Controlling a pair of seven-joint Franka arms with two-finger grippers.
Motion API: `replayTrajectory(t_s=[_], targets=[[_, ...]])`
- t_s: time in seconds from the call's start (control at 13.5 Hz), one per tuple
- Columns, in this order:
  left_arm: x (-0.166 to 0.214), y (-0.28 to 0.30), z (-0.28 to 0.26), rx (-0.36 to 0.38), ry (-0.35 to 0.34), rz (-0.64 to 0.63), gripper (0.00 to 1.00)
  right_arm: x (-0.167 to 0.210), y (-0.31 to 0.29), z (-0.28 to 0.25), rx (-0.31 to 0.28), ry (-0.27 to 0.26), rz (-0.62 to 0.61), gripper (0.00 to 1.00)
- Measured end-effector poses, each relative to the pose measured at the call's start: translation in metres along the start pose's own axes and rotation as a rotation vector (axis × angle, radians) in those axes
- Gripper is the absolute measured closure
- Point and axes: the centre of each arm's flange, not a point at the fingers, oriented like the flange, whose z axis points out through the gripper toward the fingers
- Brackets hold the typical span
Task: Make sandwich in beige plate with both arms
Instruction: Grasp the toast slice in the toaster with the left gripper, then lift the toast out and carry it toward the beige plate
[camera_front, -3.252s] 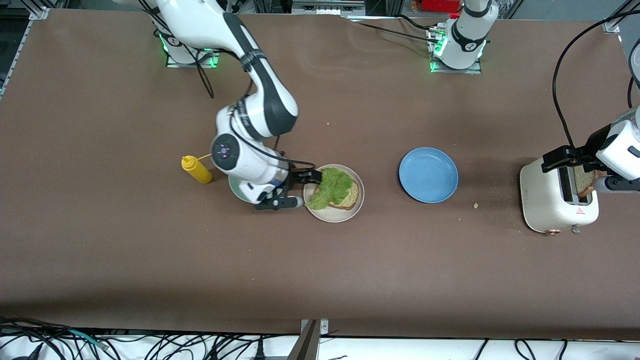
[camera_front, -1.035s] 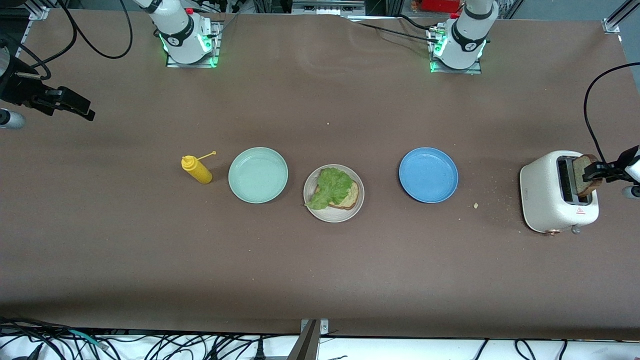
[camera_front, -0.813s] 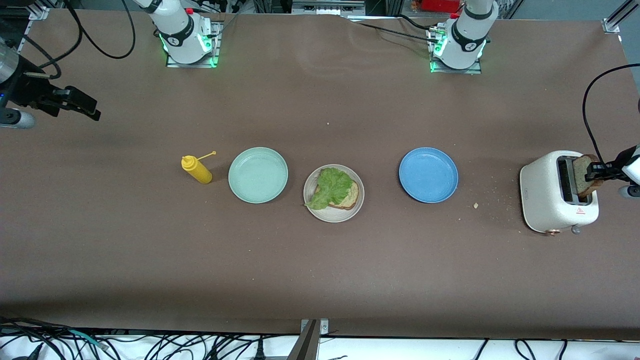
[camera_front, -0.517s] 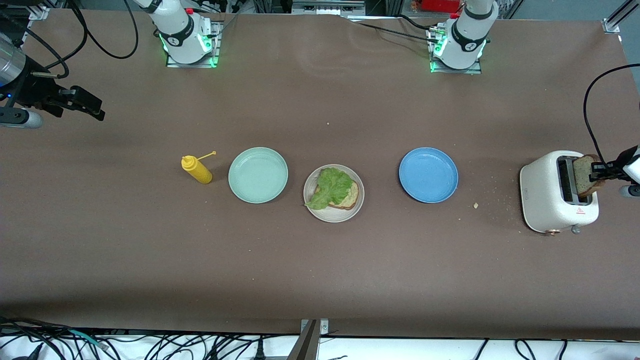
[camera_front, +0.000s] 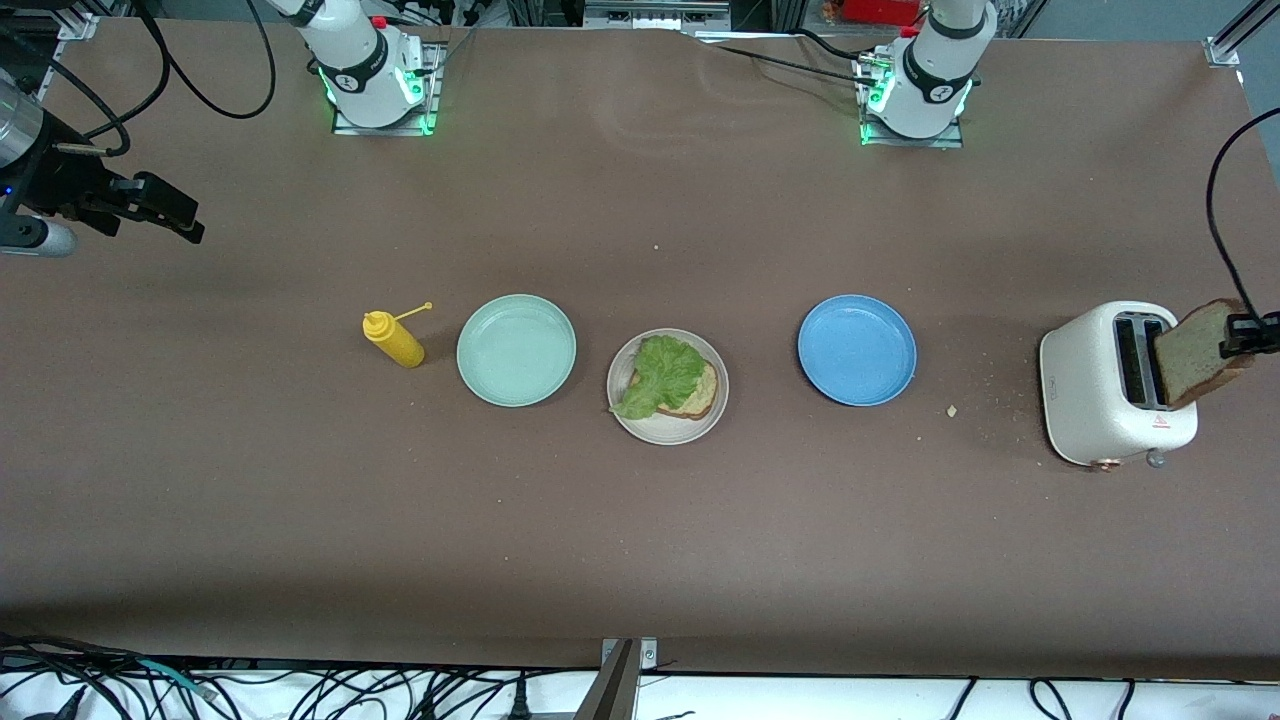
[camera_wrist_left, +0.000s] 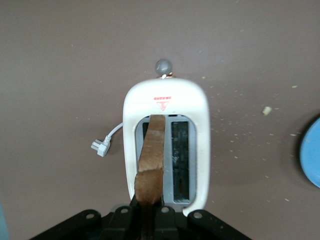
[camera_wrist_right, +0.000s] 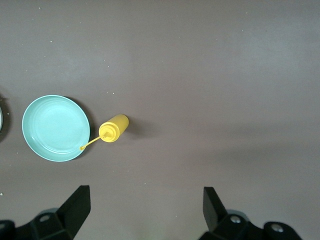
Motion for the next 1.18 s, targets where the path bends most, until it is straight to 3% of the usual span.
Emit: replayTrajectory(t_s=[0.3,0.67,1.18], targets=[[0.011,0.035,-0.055,0.008,0.014,0.055,0.91,0.002,0.000,0.001,0.000,-0.002,0.001,0.00],[0.029,0.105,-0.069,-0.021,0.003,0.158,0.91,0.002,0.000,0.000,-0.001,-0.001,0.001,0.00],[0.067,0.244,-0.021,-0.371,-0.052,0.219,0.91,0.003,0.000,0.001,-0.001,-0.003,0.001,0.00]])
